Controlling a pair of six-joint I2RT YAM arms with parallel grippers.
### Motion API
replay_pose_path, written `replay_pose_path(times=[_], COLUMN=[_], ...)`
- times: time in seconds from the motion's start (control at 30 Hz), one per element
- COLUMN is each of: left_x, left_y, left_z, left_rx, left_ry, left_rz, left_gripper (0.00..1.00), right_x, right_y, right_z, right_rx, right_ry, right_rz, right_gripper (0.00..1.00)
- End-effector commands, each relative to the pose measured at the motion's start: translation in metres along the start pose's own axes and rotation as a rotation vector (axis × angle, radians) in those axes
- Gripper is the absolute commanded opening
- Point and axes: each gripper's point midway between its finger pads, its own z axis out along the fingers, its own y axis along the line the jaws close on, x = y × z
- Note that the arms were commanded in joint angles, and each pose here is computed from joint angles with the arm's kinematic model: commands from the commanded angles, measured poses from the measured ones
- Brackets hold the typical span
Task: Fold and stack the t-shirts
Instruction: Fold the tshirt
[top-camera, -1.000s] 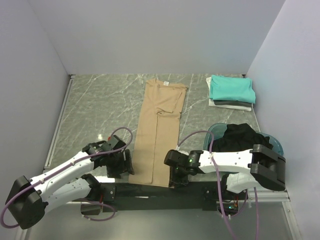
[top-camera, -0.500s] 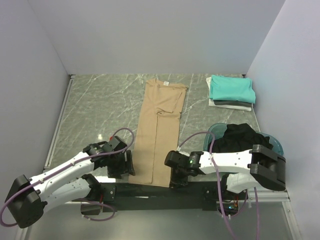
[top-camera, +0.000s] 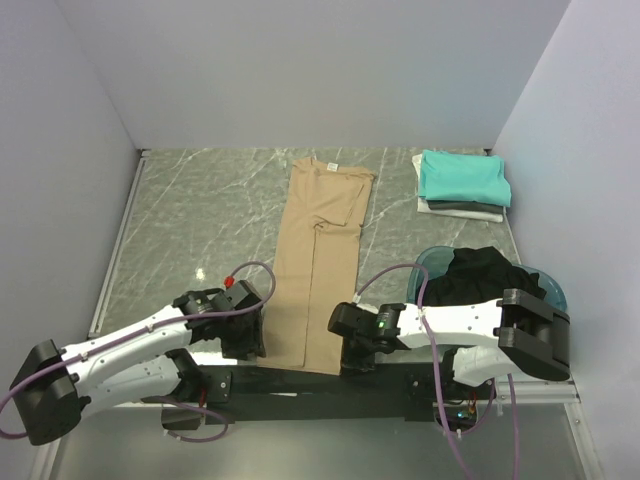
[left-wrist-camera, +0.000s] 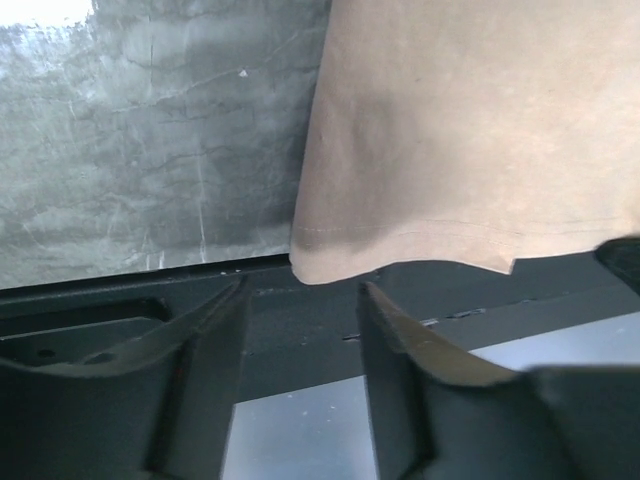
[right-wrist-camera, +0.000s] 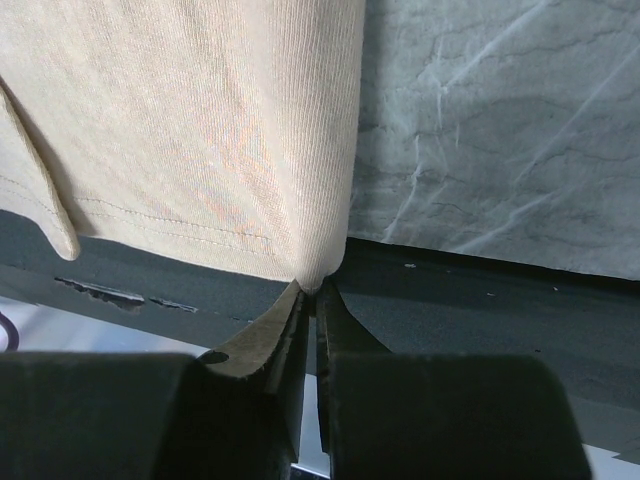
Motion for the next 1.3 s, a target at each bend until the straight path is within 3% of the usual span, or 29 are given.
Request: replay_pose_path(times=[0.0,0.1,0.8,1.27], left_x=[0.003,0.005,0.004,0.013], left_y=[0.004,0.004,0.0,0.005], left_z=[0.006,0.009,0.021,0.024], left_rx=[-0.032,-0.034,-0.044,-0.084], left_ry=[0.0,0.007,0.018,0.038], left_rz=[-0.012,-0.01,-0.008,0.029], left_gripper=[0.51,0.47,0.45,0.37], right_x=[-0.002,-0.001,-0.003,-0.005], right_y=[-0.008,-0.008,0.0,0.001], right_z=[0.003,0.002,-0.006,-0.012], right_rx=[0.035,0.033,0.0,-0.022], right_ry=[-0.026,-0.026,-0.057,-0.083], right_rz=[0.0,0.003,0.042,0.069], right_gripper=[0.1,0.09,0.09,0.09])
